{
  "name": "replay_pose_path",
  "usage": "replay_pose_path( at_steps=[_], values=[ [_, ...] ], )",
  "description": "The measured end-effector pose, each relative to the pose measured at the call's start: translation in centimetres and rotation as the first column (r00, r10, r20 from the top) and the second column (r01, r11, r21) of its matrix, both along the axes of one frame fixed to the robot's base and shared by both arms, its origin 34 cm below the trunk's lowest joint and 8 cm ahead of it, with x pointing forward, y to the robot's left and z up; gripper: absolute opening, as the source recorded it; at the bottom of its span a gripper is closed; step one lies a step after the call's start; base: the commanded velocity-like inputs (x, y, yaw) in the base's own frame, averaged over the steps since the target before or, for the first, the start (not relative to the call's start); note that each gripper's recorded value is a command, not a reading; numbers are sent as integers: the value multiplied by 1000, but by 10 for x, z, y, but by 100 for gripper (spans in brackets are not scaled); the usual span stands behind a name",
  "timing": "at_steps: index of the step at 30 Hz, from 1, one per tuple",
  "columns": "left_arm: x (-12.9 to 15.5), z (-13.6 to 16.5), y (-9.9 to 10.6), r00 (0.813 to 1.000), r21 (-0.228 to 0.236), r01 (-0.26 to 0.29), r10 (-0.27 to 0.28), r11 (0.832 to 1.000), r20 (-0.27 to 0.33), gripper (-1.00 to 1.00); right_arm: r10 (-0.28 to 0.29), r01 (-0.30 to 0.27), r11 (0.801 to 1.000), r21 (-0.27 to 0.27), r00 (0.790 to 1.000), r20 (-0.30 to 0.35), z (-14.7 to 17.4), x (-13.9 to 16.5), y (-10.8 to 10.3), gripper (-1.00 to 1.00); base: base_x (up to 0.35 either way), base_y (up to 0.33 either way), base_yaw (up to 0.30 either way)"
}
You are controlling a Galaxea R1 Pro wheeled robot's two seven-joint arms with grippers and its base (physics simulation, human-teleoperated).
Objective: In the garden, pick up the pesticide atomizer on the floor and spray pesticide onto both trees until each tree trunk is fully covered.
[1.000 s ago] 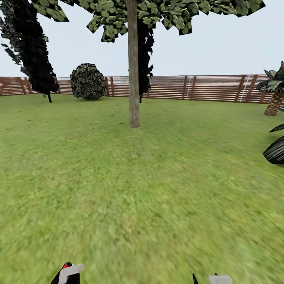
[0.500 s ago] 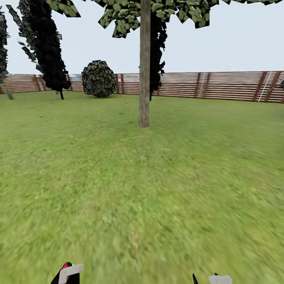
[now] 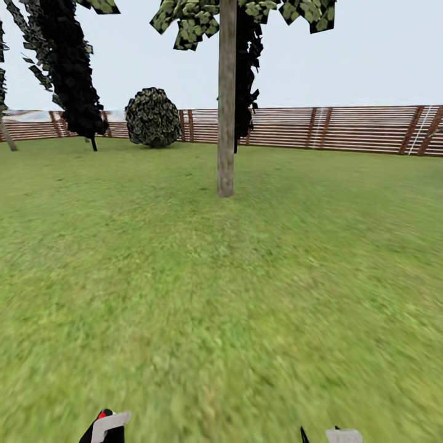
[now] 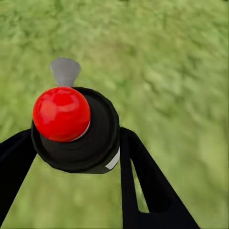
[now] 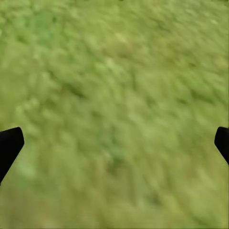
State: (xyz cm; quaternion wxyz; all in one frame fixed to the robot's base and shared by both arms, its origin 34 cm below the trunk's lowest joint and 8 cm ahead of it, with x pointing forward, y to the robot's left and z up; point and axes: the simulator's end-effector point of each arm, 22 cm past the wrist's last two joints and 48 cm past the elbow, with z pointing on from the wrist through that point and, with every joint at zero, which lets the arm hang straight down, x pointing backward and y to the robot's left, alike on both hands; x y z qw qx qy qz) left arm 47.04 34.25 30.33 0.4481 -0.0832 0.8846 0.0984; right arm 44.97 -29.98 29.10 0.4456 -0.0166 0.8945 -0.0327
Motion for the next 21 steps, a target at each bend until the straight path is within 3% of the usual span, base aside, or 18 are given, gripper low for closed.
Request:
replay_pose_path(
  at_steps=[21],
  values=[
    [-5,-6,0,1000,0,1,-1,1000,-17,-100,-1,1,1000,0,1000,-16,-6,-5,0,100,334,0,0]
  ],
)
